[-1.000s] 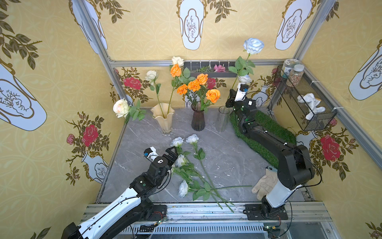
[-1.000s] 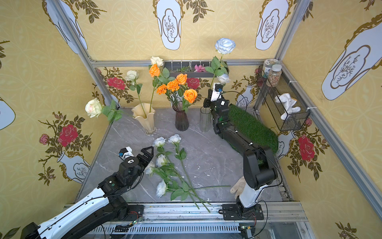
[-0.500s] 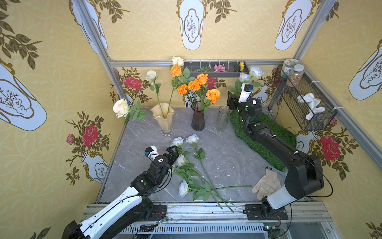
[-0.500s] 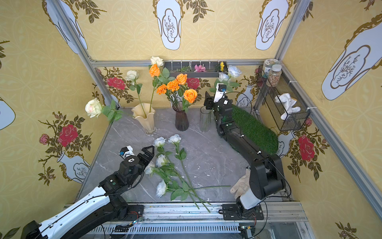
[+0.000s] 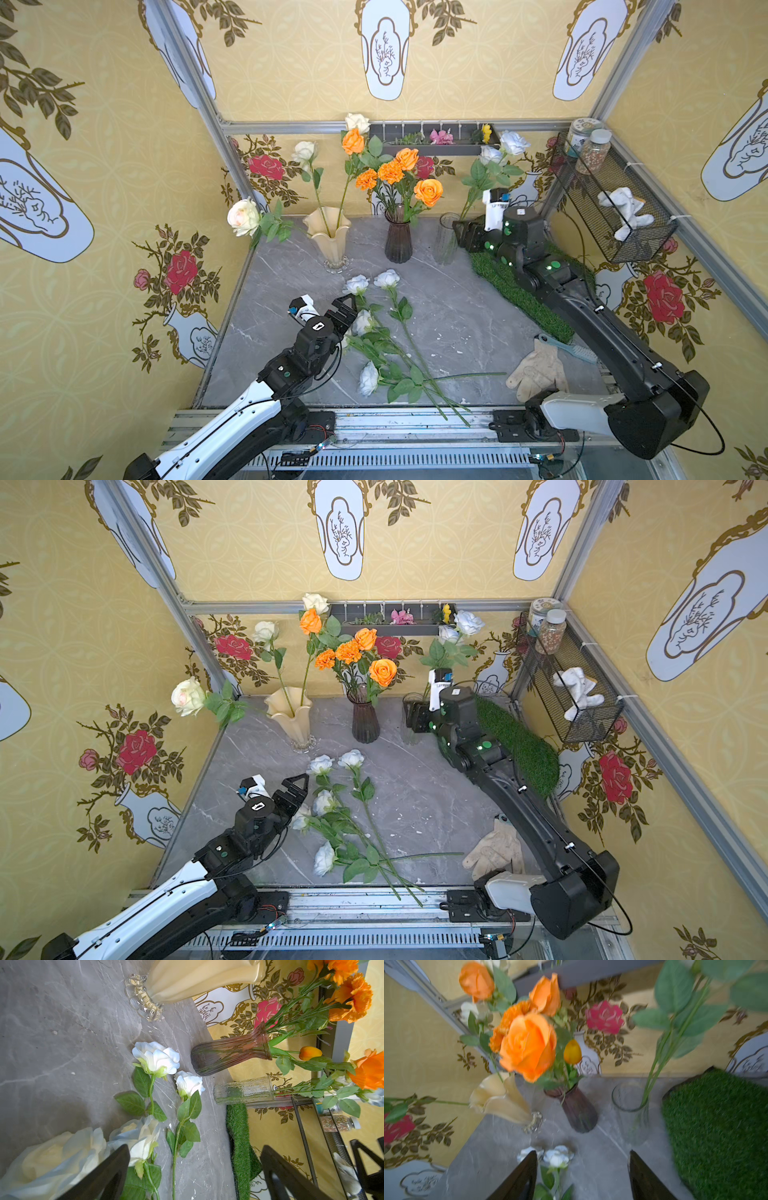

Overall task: Arrange the flowers in different vases according to their colors
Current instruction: Pick up the flower at the center of the board.

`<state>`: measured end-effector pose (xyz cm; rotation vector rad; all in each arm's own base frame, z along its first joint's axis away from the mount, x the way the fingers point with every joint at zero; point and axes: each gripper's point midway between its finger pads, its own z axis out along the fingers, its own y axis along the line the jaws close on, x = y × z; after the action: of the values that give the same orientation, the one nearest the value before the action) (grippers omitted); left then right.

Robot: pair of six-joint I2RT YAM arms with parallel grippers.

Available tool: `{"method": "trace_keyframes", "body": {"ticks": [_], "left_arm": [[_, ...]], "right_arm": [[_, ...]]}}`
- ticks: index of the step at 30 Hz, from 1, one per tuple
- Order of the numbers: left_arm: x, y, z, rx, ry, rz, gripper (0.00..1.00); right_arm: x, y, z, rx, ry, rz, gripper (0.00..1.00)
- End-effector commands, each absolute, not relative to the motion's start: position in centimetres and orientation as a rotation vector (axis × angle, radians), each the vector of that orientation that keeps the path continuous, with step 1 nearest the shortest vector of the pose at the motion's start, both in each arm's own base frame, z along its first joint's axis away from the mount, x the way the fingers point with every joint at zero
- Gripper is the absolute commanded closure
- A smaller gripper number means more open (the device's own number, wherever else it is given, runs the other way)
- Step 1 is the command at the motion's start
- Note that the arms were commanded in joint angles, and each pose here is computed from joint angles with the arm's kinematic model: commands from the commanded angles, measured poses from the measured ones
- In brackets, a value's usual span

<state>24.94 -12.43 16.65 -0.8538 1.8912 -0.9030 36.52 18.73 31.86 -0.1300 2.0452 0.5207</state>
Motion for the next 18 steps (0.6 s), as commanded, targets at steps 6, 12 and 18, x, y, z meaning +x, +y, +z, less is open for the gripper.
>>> {"method": "trace_keyframes", "body": {"ticks": [6, 12, 18], "left_arm": [[24.7, -12.8, 16.3, -0.840, 1.916, -0.917, 0.00], [24.6, -13.0, 16.3, -0.830, 1.939, -0.917, 0.00], [24.5, -13.0, 16.2, -0.843, 1.938, -0.922, 0.00]], "right_arm": [[27.8, 25.0, 14.7, -0.108, 2.572, 0.567, 0.40], [25.4, 28.5, 8.2, -0.152, 2.768, 0.444, 0.44], [23.1, 30.6, 5.2, -0.227, 2.854, 0.270, 0.42]]}}
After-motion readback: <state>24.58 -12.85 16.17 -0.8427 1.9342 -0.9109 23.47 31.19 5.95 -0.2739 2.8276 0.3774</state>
